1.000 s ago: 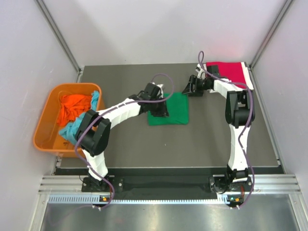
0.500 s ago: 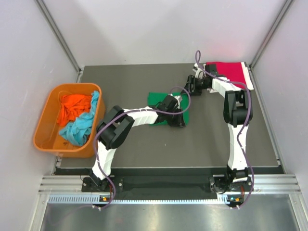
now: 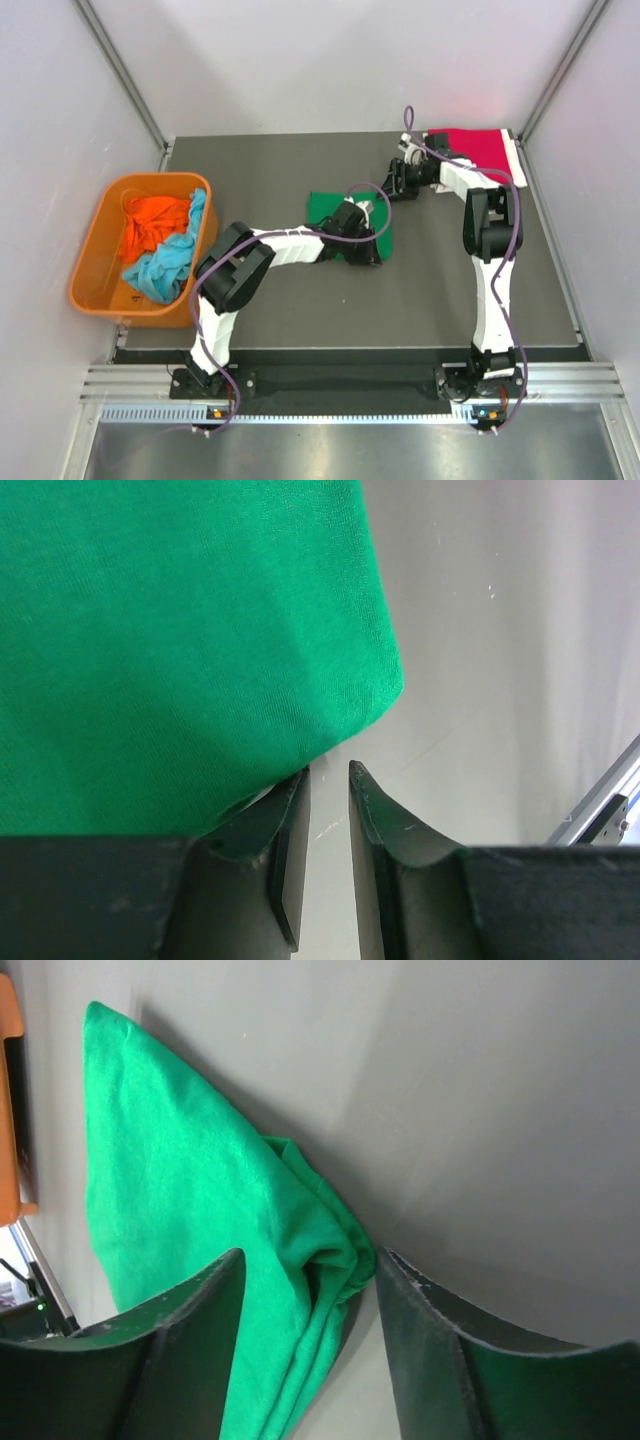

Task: Fold and stack the t-shirts
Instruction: Neatly place the folded tshirt to the corner

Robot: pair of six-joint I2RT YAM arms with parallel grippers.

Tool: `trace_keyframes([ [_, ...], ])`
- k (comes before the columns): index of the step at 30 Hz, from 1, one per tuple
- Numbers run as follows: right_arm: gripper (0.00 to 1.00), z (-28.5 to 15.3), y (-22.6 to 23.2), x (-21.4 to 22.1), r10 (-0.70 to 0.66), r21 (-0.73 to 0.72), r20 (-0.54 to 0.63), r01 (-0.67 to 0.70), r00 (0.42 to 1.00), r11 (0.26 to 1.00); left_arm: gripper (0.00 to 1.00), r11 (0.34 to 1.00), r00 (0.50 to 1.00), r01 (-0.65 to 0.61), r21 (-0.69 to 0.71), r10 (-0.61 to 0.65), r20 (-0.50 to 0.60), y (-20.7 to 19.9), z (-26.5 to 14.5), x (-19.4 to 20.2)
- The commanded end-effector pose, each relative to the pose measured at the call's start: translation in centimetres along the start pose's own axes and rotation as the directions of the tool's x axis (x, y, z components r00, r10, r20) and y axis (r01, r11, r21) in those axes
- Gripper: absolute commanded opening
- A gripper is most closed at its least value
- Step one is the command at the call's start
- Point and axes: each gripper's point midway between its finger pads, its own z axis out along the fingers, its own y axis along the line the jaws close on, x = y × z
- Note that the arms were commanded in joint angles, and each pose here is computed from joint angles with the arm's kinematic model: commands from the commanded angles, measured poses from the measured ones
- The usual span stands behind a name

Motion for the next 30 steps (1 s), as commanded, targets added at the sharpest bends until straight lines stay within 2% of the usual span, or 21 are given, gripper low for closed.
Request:
trace_keyframes([
  [1, 0.55, 1.6, -2.2, 3.0, 0.033, 0.055, -0.094, -0.028, 0.995, 0.998, 0.27, 1.0, 0.999, -0.02, 0.02, 0.02, 0.039, -1.6, -1.4, -0.7],
  [4, 0.42, 1.6, -2.3, 2.8, 0.032, 0.065, -0.086, -0.026, 0.996, 0.998, 0.27, 0.999, 0.998, -0.026, 0.043, 0.024, 0.054, -2.7, -2.6, -1.1],
  [9, 0.34, 1.9, -2.4, 2.9, 0.041, 0.053, -0.095, -0.036, 0.995, 0.998, 0.28, 0.996, 0.995, -0.068, 0.052, 0.063, 0.083, -5.2, -7.6, -2.4],
  [11, 0.27, 1.9, -2.2, 3.1, 0.039, 0.048, -0.101, -0.035, 0.994, 0.998, 0.29, 0.996, 0.993, -0.082, 0.036, 0.078, 0.086, -5.7, -9.6, -2.6],
  [12, 0.23, 1.8, -2.3, 3.1, 0.033, 0.048, -0.099, -0.028, 0.995, 0.998, 0.3, 0.994, 0.988, -0.107, 0.038, 0.102, 0.117, -6.5, -11.5, -3.3],
  [14, 0.1, 1.6, -2.0, 3.0, 0.027, 0.047, -0.098, -0.022, 0.995, 0.999, 0.31, 0.991, 0.98, -0.134, 0.007, 0.131, 0.147, -6.7, -14.2, -3.7],
  [16, 0.01, 0.6, -1.2, 2.1, 0.001, 0.055, -0.073, 0.003, 0.997, 0.998, 0.32, 0.986, 0.969, -0.147, -0.078, 0.159, 0.188, -5.3, -15.7, -4.2],
  [19, 0.0, -2.4, 1.4, -0.6, -0.082, 0.091, 0.013, 0.081, 0.997, 0.993, 0.32, 0.977, 0.952, -0.153, -0.147, 0.186, 0.244, -3.7, -19.2, -4.8],
  [20, 0.0, -2.3, 0.8, -0.3, -0.078, 0.116, 0.007, 0.077, 0.997, 0.99, 0.33, 0.975, 0.953, -0.141, -0.17, 0.18, 0.244, -2.8, -19.1, -4.8],
  [24, 0.0, -6.4, 1.7, -2.9, -0.166, 0.273, 0.079, 0.139, 0.983, 0.952, 0.34, 0.958, 0.919, -0.145, -0.248, 0.223, 0.324, -0.7, -21.8, -6.0],
  [30, 0.0, -11.7, 2.5, -5.9, -0.289, 0.457, 0.135, 0.199, 0.948, 0.867, 0.34, 0.929, 0.903, -0.17, -0.329, 0.28, 0.325, 1.3, -22.3, -6.5],
])
